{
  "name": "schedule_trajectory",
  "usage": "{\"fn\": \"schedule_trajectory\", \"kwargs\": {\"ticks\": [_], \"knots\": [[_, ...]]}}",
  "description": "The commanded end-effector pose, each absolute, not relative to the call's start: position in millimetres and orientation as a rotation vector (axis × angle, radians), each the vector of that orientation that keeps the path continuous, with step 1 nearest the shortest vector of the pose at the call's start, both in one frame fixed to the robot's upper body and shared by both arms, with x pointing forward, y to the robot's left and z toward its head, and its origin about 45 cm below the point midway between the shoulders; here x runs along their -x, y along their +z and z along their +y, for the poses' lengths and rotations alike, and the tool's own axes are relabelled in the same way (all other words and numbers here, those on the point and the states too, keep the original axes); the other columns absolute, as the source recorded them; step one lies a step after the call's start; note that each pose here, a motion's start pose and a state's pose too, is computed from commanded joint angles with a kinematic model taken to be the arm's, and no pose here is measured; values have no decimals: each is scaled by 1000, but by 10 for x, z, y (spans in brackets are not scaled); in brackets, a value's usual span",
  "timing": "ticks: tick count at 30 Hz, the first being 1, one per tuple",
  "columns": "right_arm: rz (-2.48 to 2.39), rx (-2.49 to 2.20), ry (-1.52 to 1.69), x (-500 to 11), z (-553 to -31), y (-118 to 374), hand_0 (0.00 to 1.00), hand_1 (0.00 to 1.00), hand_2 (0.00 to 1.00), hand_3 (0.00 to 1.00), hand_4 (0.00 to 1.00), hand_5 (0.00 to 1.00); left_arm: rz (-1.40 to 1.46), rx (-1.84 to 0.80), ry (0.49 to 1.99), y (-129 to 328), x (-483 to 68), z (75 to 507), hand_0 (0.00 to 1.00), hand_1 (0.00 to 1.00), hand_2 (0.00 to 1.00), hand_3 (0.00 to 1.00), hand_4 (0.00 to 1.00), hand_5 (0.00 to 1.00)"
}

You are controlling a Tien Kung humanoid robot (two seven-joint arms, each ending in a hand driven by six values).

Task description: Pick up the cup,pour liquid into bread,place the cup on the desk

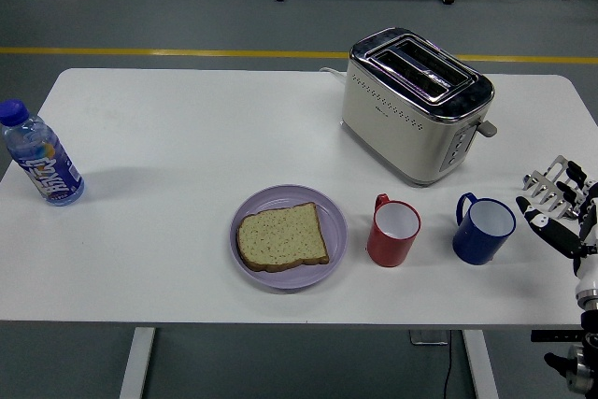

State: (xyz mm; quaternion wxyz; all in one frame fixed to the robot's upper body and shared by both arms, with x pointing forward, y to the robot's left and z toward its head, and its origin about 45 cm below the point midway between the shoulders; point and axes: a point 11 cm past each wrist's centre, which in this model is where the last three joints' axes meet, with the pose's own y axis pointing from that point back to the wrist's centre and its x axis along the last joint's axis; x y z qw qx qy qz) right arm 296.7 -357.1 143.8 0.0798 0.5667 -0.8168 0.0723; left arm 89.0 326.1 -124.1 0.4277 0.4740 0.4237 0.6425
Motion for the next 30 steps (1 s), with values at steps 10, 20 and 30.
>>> {"fn": "schedule_trajectory", "kwargs": {"ticks": [10, 20, 30], "knots": [[-2477, -1744, 178, -2853, -3429, 1396, 935, 841, 909, 906, 994, 139, 1056, -1187, 1601, -1237, -907, 3261, 683, 683, 701, 542, 258, 998], [-2414, -1789, 150, -2736, -3321, 1276, 932, 837, 907, 906, 998, 139, 1049, -1189, 1597, -1231, -928, 3269, 683, 684, 700, 544, 257, 998], [-2358, -1762, 188, -2724, -3314, 1162, 935, 844, 913, 922, 998, 124, 1049, -1188, 1598, -1230, -937, 3266, 682, 683, 699, 542, 257, 998]]}}
